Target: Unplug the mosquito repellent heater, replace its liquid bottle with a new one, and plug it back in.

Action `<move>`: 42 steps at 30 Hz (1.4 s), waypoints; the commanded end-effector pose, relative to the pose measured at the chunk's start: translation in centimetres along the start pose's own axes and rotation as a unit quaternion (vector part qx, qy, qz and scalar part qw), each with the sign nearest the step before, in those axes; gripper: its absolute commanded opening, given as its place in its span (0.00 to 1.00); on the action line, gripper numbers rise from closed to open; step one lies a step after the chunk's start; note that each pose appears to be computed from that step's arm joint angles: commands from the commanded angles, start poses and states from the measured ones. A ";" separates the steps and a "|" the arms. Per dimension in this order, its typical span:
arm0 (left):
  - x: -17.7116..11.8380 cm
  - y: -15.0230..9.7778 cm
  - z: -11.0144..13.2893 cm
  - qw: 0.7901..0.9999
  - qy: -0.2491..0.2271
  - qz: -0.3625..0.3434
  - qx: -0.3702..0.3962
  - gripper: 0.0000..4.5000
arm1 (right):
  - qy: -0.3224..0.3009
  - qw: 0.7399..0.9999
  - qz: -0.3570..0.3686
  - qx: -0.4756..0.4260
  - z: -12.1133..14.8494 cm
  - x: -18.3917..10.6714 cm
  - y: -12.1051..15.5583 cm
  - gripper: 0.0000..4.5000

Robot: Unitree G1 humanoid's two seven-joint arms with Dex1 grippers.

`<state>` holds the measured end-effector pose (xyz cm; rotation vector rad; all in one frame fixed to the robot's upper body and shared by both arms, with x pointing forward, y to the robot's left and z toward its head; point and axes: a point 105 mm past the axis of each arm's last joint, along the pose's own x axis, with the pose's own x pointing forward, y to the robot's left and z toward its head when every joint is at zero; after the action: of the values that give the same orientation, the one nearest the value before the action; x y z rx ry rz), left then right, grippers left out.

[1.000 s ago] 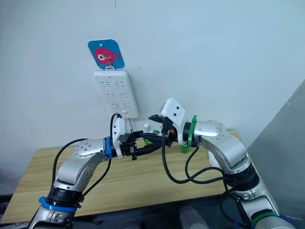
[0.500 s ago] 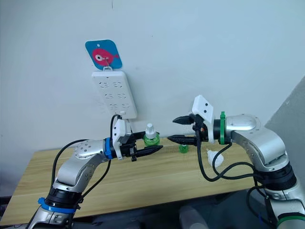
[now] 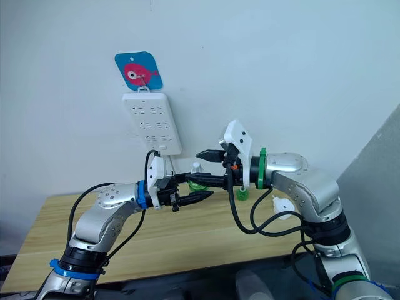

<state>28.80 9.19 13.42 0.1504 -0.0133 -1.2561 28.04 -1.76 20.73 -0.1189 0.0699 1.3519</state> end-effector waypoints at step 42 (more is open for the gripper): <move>-6.4 -2.4 -4.4 0.991 0.099 0.083 -0.047 0.52 | 0.058 0.900 -0.431 0.027 -18.8 -6.9 -8.5 0.05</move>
<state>24.97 15.17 7.81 0.1707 0.2477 -1.0650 34.22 -11.61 2.25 -0.1515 0.1883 0.5069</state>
